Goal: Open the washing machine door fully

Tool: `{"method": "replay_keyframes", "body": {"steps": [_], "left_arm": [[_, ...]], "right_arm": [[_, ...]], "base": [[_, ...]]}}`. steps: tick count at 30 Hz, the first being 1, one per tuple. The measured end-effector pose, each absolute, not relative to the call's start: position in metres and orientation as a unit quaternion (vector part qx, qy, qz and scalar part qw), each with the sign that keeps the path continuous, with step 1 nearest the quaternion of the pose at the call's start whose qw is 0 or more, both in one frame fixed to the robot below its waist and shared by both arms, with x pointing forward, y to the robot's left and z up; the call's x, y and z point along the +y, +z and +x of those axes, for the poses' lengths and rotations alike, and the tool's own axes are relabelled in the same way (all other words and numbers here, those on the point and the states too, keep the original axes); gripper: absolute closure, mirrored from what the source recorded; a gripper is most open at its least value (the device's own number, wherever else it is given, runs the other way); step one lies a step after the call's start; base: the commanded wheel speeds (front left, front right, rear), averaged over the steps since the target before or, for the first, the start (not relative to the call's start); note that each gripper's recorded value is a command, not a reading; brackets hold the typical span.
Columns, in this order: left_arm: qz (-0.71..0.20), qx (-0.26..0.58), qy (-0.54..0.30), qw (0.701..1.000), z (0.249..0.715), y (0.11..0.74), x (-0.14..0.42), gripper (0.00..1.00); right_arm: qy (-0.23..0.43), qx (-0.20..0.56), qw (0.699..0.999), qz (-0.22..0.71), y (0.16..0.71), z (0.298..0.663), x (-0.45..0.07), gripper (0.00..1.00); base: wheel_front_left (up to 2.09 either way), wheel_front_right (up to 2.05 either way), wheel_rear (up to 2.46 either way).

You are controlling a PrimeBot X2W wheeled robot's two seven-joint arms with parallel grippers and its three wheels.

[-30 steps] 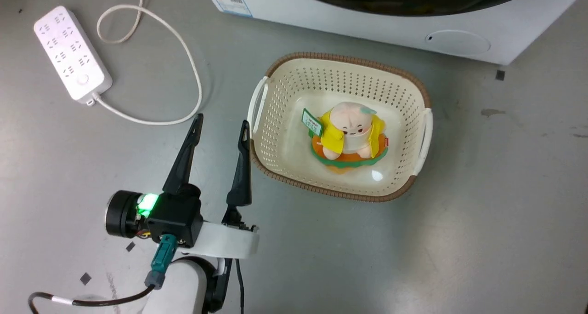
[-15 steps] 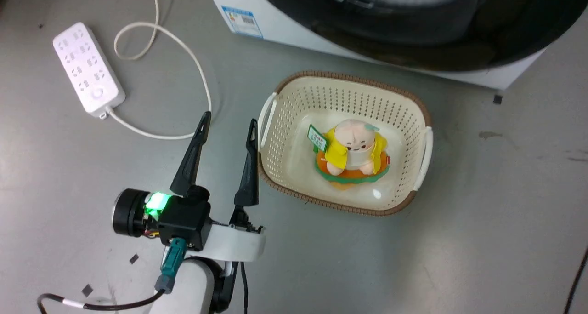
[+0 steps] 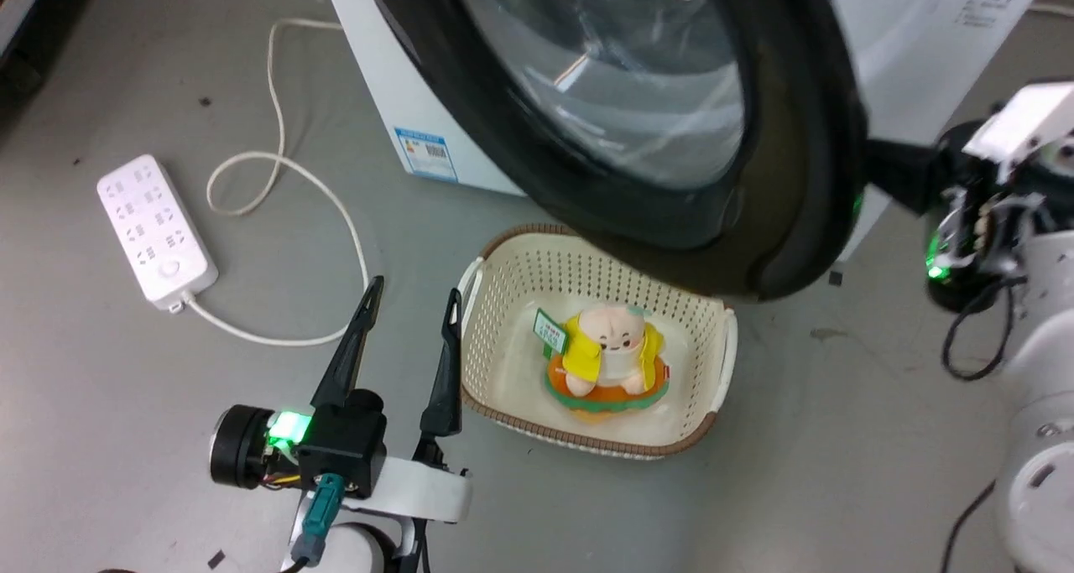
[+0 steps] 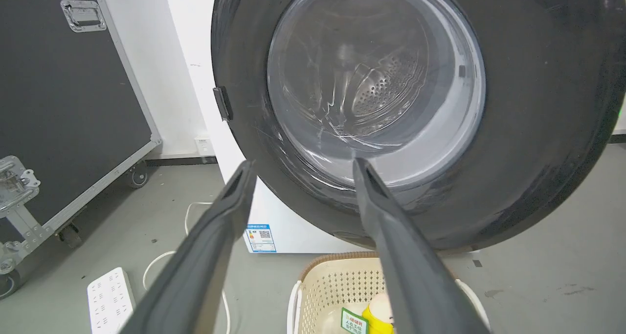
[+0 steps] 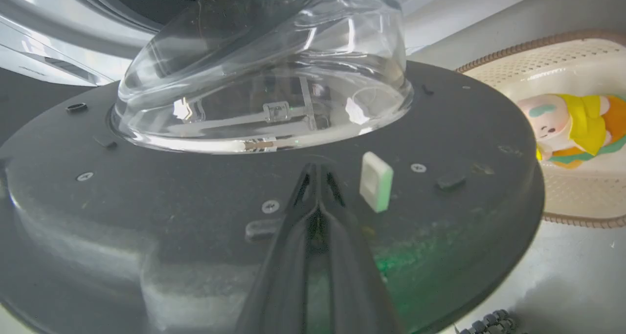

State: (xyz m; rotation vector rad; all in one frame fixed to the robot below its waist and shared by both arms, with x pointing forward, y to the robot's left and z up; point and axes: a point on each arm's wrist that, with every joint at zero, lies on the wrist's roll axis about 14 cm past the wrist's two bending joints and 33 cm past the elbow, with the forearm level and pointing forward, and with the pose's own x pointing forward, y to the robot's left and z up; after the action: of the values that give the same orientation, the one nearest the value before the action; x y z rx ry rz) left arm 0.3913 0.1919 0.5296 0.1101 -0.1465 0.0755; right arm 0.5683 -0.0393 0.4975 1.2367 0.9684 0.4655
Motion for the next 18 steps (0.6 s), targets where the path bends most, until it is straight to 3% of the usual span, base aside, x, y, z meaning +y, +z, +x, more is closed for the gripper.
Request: {"method": "replay_keyframes", "body": {"steps": [18], "left_arm": [[0.055, -0.084, 0.040, 0.994, 0.363, 0.539, 0.196, 0.00]], "right_arm": [[0.314, 0.487, 0.594, 0.558, 0.503, 0.484, 0.021, 1.00]], "base": [[0.00, 0.00, 0.00]]}}
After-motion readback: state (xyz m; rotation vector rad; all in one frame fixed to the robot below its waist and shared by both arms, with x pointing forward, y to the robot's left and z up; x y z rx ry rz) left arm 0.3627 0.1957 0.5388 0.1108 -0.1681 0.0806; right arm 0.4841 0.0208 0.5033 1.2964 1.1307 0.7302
